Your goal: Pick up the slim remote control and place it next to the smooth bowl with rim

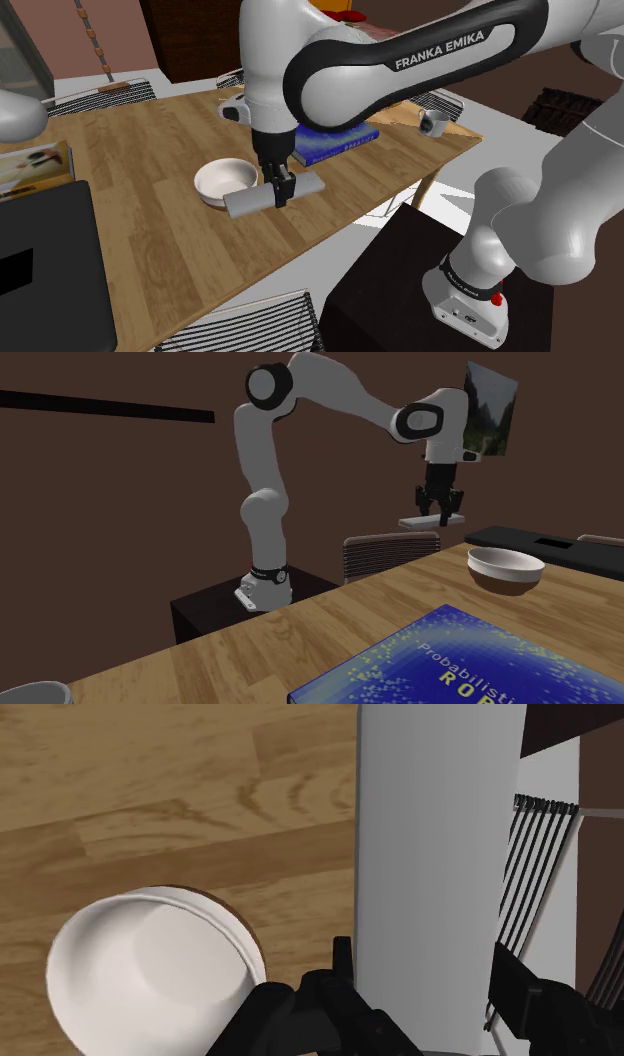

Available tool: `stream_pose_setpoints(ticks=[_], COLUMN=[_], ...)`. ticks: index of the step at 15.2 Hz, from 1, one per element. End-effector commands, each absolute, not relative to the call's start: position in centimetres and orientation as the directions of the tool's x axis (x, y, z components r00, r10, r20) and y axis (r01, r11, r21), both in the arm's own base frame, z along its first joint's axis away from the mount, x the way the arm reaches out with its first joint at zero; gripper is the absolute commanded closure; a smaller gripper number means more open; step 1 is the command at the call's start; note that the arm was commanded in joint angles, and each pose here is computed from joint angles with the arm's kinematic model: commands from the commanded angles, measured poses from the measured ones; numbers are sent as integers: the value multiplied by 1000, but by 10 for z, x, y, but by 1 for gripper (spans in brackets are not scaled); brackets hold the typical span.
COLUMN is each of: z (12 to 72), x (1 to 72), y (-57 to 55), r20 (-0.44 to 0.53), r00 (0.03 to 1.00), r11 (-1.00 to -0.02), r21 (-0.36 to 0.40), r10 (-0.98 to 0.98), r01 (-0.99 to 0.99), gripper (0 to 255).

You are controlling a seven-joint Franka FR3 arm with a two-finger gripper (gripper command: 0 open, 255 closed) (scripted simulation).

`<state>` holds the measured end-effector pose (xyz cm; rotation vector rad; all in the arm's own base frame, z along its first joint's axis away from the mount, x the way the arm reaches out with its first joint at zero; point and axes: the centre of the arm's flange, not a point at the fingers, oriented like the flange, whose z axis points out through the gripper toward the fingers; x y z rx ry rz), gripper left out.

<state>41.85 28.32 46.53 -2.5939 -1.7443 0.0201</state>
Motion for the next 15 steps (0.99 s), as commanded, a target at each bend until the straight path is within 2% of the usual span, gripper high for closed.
stream_pose_setpoints(ticks=[1,15], z=[456,382], x=[419,419], y=[286,286], r20=[-1,-1], r00=[378,378], r11=[-378,-378], r21=[-20,-20], r10=[926,926], r01=[926,926], gripper=[255,255])
